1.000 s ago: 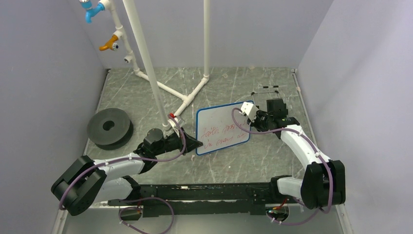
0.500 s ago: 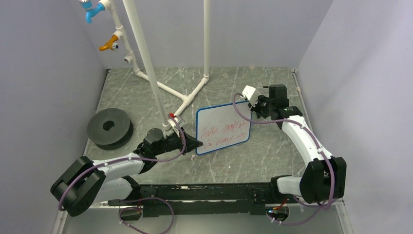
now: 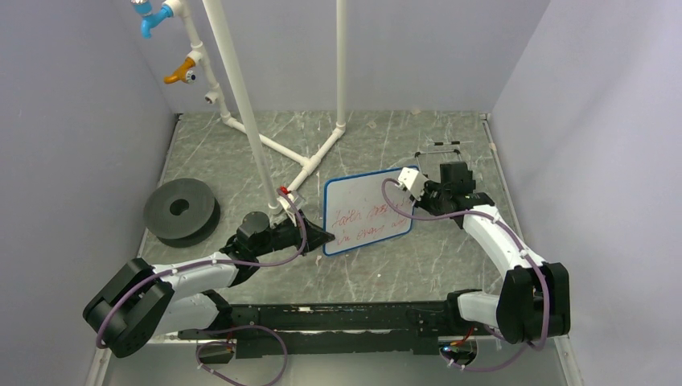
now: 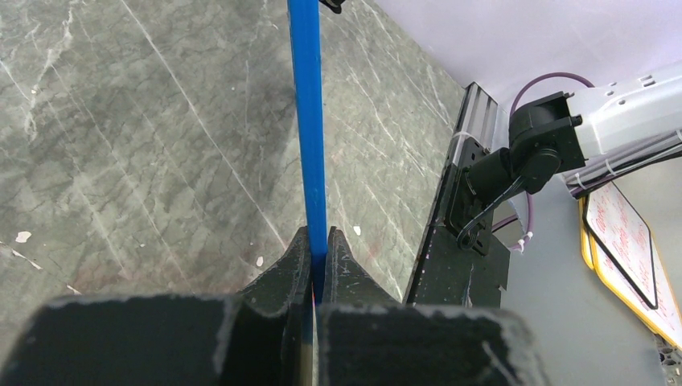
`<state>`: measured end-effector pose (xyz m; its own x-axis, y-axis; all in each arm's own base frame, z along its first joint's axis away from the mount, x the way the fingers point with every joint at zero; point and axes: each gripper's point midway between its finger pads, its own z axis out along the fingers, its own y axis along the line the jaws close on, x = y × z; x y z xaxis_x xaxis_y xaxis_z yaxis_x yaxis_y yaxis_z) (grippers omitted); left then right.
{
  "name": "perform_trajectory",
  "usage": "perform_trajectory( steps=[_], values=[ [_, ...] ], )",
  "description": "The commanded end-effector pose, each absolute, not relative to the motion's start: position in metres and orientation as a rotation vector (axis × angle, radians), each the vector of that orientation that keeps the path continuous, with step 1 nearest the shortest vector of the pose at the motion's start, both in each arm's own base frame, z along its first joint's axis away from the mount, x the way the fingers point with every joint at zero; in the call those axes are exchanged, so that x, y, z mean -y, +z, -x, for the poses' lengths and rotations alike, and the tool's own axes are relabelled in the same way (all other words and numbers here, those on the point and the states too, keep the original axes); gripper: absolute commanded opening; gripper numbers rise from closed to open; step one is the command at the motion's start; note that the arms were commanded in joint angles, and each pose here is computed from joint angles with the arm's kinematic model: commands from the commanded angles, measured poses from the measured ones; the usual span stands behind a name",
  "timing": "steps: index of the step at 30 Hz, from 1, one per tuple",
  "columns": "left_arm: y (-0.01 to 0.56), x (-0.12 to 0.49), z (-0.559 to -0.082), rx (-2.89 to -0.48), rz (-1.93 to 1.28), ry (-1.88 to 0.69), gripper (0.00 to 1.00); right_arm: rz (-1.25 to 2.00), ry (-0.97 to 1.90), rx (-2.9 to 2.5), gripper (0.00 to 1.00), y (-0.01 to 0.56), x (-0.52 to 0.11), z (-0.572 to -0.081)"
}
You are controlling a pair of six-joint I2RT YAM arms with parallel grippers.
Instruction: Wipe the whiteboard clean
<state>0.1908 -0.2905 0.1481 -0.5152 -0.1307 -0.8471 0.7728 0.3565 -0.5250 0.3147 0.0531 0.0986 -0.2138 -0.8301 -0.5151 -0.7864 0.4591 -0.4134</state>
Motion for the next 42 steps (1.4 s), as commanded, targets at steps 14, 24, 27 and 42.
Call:
perform_trajectory(
  steps=[14,24,27,42],
  values=[
    [0.199,0.304,-0.185,-1.520,-0.670,-1.366,0.00,1.124,-0.128,-1.946,0.00,0.157,-0.060,-0.362],
    [0.199,0.305,-0.184,-1.516,-0.673,-1.376,0.00,1.349,0.023,-2.011,0.00,0.094,-0.080,-0.308],
    [0.199,0.305,-0.183,-1.518,-0.672,-1.377,0.00,1.258,0.009,-1.986,0.00,0.113,-0.082,-0.324],
    [0.197,0.303,-0.181,-1.517,-0.665,-1.385,0.00,1.076,-0.001,-1.900,0.00,0.163,-0.084,-0.361]
  ],
)
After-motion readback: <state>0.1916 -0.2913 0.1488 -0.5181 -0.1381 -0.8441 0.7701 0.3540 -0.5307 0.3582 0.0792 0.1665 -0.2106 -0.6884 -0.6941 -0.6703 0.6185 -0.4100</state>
